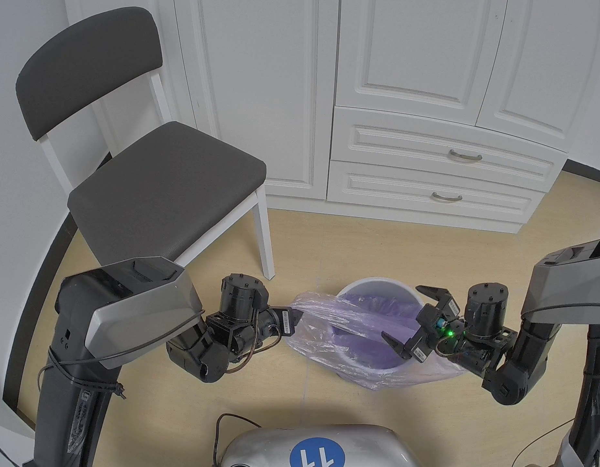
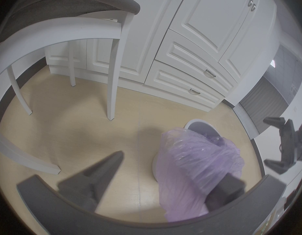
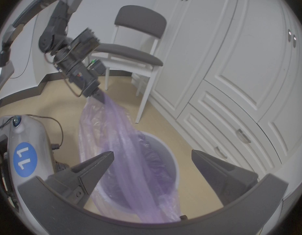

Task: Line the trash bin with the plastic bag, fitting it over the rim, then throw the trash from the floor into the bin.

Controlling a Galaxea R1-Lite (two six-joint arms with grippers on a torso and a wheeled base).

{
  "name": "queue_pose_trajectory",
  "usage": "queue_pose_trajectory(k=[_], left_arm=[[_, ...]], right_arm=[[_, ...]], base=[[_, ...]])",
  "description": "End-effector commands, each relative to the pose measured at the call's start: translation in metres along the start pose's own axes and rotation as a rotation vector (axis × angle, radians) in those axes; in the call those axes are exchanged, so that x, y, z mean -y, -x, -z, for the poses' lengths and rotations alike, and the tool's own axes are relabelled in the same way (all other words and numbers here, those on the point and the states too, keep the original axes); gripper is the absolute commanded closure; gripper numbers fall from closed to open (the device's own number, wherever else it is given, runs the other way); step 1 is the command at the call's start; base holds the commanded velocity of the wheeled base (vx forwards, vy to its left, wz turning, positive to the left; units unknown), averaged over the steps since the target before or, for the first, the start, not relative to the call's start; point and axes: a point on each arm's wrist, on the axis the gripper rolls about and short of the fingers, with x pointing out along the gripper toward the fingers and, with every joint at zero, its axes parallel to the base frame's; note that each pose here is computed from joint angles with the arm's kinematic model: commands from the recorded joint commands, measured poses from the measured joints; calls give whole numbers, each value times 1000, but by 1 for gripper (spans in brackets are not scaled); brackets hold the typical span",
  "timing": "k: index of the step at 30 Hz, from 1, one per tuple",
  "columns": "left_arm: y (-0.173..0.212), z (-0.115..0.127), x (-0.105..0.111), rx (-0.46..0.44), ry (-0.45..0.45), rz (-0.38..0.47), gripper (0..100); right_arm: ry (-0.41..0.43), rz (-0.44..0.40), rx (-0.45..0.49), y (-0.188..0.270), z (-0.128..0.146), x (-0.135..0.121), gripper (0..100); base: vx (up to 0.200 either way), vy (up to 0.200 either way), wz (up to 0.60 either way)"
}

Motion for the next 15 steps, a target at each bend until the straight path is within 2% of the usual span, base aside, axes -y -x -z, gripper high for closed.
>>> queue_pose_trajectory(k=[1, 11, 15], left_arm=[[1, -3, -4, 8, 4, -7, 0], [0, 0, -5, 10, 5, -11, 0], [3, 3, -4, 0, 1, -10, 0]], right_arm=[[44, -69, -67, -16, 22, -23, 0], [48, -84, -111, -28, 40, -30, 0], [47, -24, -138, -50, 53, -29, 0]], base=[[0, 0, 0], [0, 0, 0], [0, 0, 0]])
